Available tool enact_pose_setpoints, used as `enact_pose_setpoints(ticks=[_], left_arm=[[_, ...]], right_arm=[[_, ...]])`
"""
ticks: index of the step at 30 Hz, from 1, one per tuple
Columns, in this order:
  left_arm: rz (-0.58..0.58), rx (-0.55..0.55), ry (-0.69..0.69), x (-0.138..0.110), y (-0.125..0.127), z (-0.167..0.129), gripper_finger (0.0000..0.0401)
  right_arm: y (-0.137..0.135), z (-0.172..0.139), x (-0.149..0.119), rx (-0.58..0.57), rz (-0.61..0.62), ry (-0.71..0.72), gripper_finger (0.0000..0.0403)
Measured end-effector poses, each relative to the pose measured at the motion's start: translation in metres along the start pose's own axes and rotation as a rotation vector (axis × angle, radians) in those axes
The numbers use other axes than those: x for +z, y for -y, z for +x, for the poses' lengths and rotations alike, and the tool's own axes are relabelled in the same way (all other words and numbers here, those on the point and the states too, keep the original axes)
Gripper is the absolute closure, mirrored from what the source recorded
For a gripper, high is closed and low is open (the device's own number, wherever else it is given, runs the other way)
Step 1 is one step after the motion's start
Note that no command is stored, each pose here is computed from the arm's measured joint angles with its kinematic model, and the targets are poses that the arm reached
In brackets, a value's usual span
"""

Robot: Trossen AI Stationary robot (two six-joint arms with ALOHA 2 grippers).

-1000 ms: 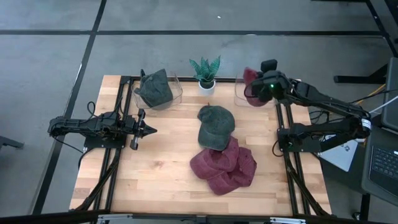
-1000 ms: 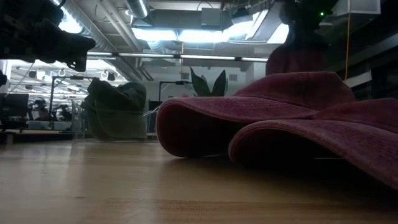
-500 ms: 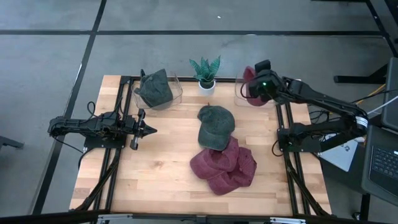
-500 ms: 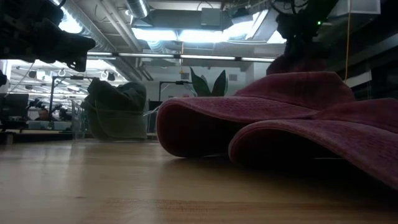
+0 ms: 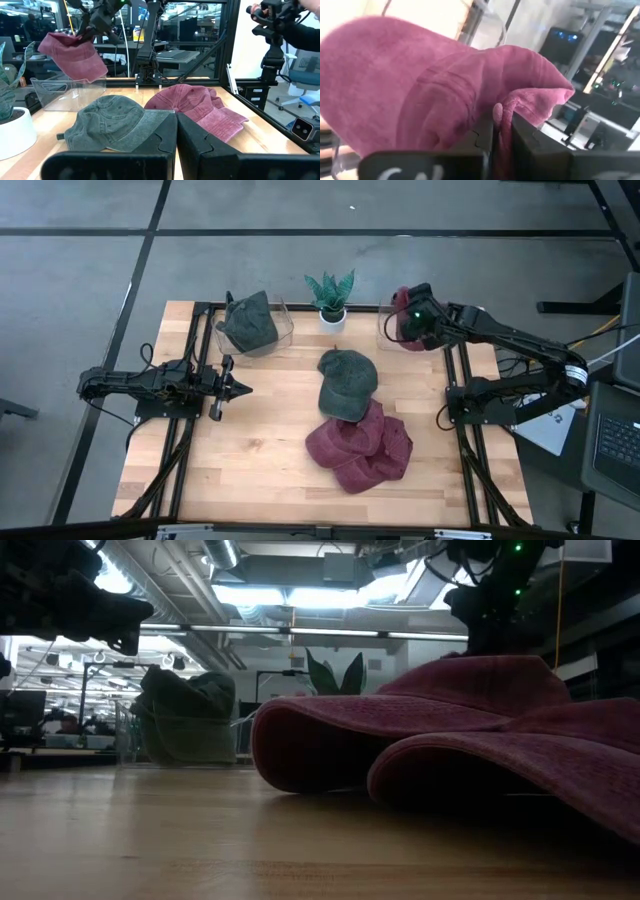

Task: Pick & Place hat
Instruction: Put the left red cap into the right transparent bin

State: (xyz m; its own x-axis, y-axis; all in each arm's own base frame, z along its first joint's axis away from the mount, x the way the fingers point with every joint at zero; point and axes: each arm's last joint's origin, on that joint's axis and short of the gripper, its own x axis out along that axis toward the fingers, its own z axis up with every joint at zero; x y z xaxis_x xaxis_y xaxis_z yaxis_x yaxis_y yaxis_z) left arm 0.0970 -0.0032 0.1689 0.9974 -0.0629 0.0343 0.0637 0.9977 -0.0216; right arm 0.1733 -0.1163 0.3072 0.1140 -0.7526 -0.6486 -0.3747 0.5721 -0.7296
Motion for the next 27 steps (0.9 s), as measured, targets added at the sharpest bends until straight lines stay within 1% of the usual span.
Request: enact_pose_setpoints(ticks=[3, 7, 13, 19, 22, 27], left_arm=[[0.000, 0.000, 0.000, 0.000, 0.000, 0.000, 0.0395], [0.000, 0.000, 0.000, 0.000, 0.000, 0.000, 0.0395], [0.000, 0.000, 0.000, 0.000, 0.000, 0.000, 0.0395], [0.000, 0.000, 0.000, 0.000, 0.000, 0.000, 0.0395], [0.000, 0.000, 0.000, 0.000, 0.000, 0.000, 0.0395], [0.000, 0.000, 0.000, 0.000, 0.000, 0.000, 0.0395]], right_arm=[[0.002, 0.006, -0.002, -0.006, 0.005, -0.075, 0.0372], [0.007, 0.014, -0.005, -0.056, 0.033, -0.177, 0.0373], [0.014, 0.018, -0.005, -0.093, 0.042, -0.200, 0.0373], [0.019, 0.018, -0.007, -0.160, 0.067, -0.286, 0.0373], [0.021, 0.017, -0.007, -0.186, 0.081, -0.308, 0.0373], [0.024, 0.017, -0.007, -0.204, 0.048, -0.320, 0.0373]])
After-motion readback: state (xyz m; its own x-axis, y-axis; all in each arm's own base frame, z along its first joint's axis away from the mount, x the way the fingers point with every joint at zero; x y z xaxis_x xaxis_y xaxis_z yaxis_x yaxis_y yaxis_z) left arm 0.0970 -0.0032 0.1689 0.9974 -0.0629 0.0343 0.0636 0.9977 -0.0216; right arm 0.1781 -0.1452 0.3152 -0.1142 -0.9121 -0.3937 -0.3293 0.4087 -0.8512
